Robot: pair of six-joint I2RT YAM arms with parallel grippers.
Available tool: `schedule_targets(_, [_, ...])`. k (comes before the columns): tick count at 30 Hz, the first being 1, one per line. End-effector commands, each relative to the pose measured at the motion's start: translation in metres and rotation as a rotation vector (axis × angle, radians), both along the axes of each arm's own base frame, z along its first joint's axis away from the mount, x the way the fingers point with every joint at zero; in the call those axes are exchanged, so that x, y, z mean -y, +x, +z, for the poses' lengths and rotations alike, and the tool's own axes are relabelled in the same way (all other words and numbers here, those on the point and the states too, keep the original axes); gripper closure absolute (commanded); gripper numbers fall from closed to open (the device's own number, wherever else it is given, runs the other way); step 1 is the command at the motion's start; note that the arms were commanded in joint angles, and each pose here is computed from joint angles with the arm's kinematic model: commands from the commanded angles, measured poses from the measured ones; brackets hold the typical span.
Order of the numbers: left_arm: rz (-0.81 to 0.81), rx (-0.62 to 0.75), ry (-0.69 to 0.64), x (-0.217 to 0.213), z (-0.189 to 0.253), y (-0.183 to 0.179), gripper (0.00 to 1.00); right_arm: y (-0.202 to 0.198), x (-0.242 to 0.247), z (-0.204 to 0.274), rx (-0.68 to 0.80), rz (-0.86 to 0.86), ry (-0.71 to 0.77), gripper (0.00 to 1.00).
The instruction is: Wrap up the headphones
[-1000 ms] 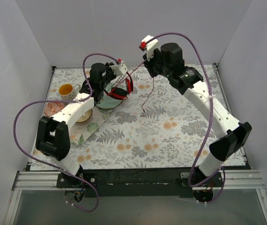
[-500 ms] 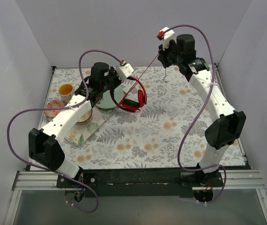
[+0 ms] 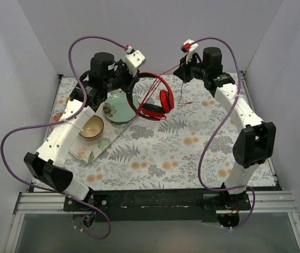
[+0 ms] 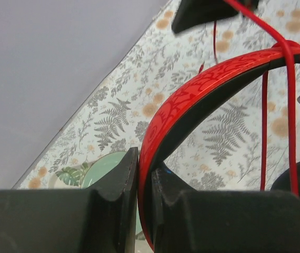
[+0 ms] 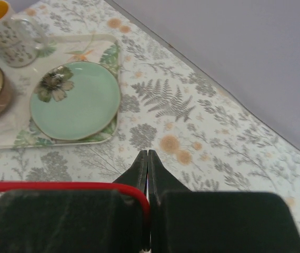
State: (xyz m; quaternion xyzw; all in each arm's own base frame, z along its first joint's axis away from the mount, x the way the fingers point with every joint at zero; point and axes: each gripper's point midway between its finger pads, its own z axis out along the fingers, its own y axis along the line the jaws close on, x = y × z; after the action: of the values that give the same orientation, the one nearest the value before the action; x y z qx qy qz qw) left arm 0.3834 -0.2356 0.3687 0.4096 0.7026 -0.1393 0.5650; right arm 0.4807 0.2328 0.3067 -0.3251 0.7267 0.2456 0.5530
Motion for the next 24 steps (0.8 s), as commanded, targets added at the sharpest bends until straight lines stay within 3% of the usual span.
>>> schedule_targets(1, [0.017, -0.005, -0.2, 0.004, 0.07, -0.019, 1.0, -0.024, -0.032, 0.022, 0.093, 0.141, 0.162, 0.96])
schedule_targets(3, [0.038, 0.019, -0.241, 0.004, 0.093, -0.015, 1.0, -0.034, -0.043, 0.012, 0.137, 0.184, 0.208, 0.87])
schedule_targets(5, [0.056, 0.024, -0.275, 0.006, 0.103, -0.01, 1.0, -0.053, -0.057, -0.01, 0.071, 0.229, 0.272, 0.81])
schedule_targets(6, [0.058, 0.048, -0.295, 0.005, 0.115, -0.01, 1.0, -0.054, -0.062, 0.003, 0.138, 0.248, 0.314, 0.79])
schedule_targets(11, [0.083, 0.079, -0.341, 0.004, 0.138, -0.004, 1.0, -0.069, -0.082, -0.015, 0.1, 0.288, 0.427, 0.73])
schedule_targets(17, [0.112, 0.142, -0.371, -0.003, 0.164, -0.005, 1.0, -0.074, -0.103, -0.053, 0.01, 0.315, 0.477, 0.63])
schedule_targets(24, [0.154, 0.201, -0.377, -0.013, 0.18, -0.003, 1.0, -0.089, -0.122, -0.086, -0.06, 0.318, 0.525, 0.59])
